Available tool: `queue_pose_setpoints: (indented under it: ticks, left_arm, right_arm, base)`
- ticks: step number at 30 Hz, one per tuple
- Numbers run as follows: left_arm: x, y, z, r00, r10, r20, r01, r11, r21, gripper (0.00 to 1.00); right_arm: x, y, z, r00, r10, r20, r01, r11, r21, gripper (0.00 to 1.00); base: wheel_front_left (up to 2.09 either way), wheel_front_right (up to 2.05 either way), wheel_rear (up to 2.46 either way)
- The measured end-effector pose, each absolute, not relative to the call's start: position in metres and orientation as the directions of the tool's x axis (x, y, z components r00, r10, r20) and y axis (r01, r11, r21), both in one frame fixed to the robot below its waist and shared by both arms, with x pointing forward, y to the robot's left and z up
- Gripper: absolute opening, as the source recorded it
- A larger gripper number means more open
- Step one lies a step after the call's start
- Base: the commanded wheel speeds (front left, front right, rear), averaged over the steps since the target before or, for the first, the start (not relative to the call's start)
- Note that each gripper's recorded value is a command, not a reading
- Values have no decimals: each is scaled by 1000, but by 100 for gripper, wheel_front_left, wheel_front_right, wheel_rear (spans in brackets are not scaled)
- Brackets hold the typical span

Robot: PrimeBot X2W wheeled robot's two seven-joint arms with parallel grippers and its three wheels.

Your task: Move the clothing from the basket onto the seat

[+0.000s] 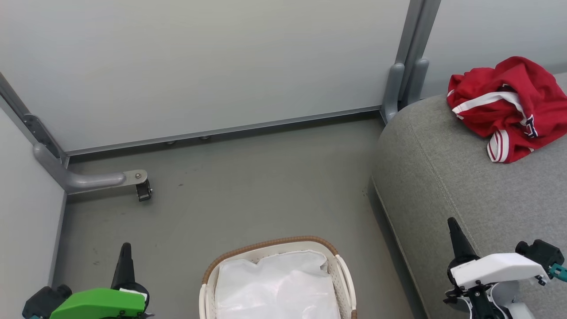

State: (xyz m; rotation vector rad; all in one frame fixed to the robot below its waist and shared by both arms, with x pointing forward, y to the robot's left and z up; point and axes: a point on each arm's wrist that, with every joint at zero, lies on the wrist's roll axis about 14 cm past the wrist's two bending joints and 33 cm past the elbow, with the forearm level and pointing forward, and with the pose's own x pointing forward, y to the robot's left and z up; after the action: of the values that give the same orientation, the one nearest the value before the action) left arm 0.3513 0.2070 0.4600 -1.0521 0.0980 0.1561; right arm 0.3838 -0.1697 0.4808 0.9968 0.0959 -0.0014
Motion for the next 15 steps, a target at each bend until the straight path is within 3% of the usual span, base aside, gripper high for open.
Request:
queue_pose_setpoints:
  ticks: [15]
  left_arm:
    - [361,205,469,990,59,-131,-144,361,-922,0]
  right_arm:
    - [386,-177,486,997,30,-73,55,407,912,0]
  base:
    - [0,0,0]
